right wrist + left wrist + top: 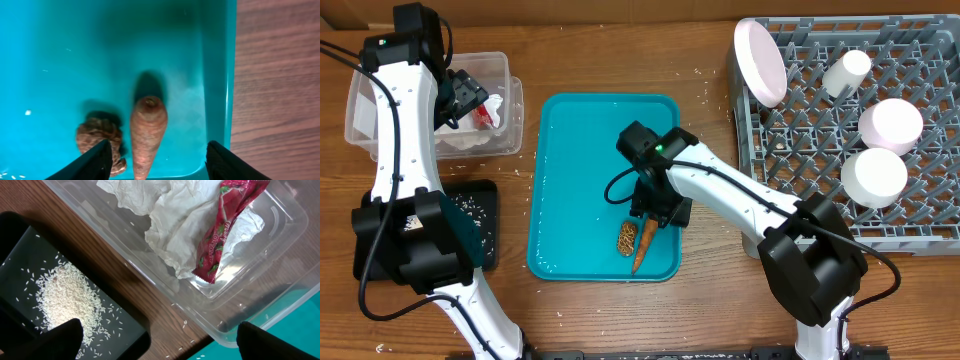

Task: Sort waste into correct bins and load items into the dishwasher

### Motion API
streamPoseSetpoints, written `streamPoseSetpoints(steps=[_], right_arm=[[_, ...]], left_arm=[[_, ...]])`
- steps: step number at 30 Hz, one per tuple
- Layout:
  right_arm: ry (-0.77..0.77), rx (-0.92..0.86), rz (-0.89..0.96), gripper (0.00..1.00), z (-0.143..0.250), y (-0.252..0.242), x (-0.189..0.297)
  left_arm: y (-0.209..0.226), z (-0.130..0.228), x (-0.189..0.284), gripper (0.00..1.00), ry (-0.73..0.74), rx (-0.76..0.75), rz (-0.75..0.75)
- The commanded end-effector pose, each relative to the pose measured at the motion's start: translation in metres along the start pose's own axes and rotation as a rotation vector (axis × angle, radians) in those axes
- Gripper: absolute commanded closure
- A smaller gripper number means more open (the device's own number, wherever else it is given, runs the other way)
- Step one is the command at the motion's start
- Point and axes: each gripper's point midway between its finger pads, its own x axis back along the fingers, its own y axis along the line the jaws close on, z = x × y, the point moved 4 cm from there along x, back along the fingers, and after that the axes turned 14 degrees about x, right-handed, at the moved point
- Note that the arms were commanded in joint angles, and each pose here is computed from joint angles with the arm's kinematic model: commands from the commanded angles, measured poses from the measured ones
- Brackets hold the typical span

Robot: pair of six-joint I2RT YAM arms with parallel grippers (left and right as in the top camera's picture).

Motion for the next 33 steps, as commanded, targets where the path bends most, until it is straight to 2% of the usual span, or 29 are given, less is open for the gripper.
streamPoseSetpoints(steps=[1, 12, 33], right_arm=[[0.047, -0.069, -0.010, 0.39, 0.015, 0.004, -0.011], [0.019, -0.032, -0.030, 0.40, 0.031, 0.025, -0.029], [0.011, -0.050, 0.021, 0.40, 0.028, 0.019, -0.042]], left_arm=[[0.000, -0.002, 0.009, 0.00, -0.023, 0.004, 0.012], [0.000, -0.003, 0.008, 0.00, -0.023, 0.006, 0.011], [0.000, -0.003, 0.008, 0.00, -0.023, 0.005, 0.011]])
